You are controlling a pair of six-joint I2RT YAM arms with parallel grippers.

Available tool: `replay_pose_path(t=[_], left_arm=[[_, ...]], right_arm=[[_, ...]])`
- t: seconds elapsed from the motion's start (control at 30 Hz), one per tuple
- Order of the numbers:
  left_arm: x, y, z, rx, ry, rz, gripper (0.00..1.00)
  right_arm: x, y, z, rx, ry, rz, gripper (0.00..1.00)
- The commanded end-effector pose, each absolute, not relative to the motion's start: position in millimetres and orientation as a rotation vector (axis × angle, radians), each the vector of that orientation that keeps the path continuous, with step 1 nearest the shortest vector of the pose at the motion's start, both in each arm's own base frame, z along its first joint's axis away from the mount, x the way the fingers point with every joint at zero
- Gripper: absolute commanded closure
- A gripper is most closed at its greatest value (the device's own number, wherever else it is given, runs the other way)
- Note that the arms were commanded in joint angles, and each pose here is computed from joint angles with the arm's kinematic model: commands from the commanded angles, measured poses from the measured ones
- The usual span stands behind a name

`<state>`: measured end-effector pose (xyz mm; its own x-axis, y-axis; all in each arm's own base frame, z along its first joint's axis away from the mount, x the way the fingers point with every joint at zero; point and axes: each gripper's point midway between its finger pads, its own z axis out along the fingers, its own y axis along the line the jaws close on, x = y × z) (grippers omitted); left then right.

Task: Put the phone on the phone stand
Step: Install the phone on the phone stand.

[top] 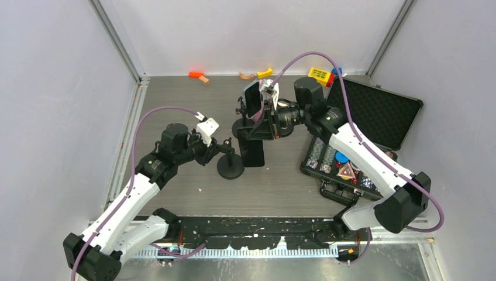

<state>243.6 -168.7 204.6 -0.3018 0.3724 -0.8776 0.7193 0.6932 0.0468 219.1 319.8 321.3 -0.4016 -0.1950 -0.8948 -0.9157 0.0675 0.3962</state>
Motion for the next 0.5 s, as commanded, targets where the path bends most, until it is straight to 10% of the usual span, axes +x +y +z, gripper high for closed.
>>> replay_pose_path(t=[0.0, 0.47], left_arm=[[238, -173, 209, 0.852, 1.906, -0.488, 0.74], [240, -186, 219, 0.843, 1.898, -0.564, 1.0]], right_arm=[[219, 323, 351, -1.147, 1.565, 1.363, 1.0], [219, 328, 354, -1.16, 1.56, 1.38, 1.0]])
